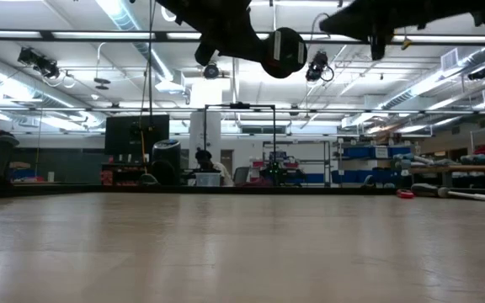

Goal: Coil cords
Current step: Coil the red wire onto the black spool

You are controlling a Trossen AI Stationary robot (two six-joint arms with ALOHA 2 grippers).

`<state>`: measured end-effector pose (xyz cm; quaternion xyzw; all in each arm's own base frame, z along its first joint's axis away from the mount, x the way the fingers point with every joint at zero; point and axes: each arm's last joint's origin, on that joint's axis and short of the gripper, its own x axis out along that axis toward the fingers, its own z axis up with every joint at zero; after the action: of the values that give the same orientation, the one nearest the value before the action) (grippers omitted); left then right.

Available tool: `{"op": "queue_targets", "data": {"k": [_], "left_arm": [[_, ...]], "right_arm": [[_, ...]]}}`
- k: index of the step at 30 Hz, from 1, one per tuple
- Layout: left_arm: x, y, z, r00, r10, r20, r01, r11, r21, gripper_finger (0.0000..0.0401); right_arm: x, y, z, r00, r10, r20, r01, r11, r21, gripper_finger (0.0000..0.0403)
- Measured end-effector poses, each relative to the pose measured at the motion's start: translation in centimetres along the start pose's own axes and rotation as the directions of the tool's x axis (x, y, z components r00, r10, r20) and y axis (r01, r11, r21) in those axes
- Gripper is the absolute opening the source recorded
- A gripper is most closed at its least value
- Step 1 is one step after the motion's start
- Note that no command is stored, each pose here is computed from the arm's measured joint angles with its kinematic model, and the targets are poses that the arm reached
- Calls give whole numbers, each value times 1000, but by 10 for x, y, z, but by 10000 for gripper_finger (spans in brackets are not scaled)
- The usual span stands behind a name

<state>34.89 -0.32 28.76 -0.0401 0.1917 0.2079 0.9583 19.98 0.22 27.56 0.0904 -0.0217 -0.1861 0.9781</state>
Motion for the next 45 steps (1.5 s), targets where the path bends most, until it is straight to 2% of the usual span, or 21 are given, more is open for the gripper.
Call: {"op": "queue_targets", "data": {"k": [6,11,18,30,35,39,45], "left_arm": [[0,0,0,1000,0,0,0,1000,-1,1],[0,0,0,1000,0,3,0,1000,-16,1],[0,0,1,1000,3,11,-3,999,-36,1],[8,-3,1,998,2,56,4,994,-109,1],[7,-4,3,997,-2,78,16,985,-169,1],[7,-4,4,997,-9,81,26,977,-213,1],[7,-4,5,996,-14,88,34,974,-222,1]], "right_arm": [[21,22,5,999,-36,-22,33,994,-102,0],[41,42,1,998,-19,-65,10,991,-135,0],[49,68,11,998,-12,-56,2,984,-177,0],[67,79,-14,994,-21,-107,-5,972,-236,0],[67,79,-16,992,-23,-125,-18,949,-315,2],[64,82,-19,989,-15,-149,-50,905,-422,8],[61,85,-22,985,-7,-175,-82,867,-491,63]]}}
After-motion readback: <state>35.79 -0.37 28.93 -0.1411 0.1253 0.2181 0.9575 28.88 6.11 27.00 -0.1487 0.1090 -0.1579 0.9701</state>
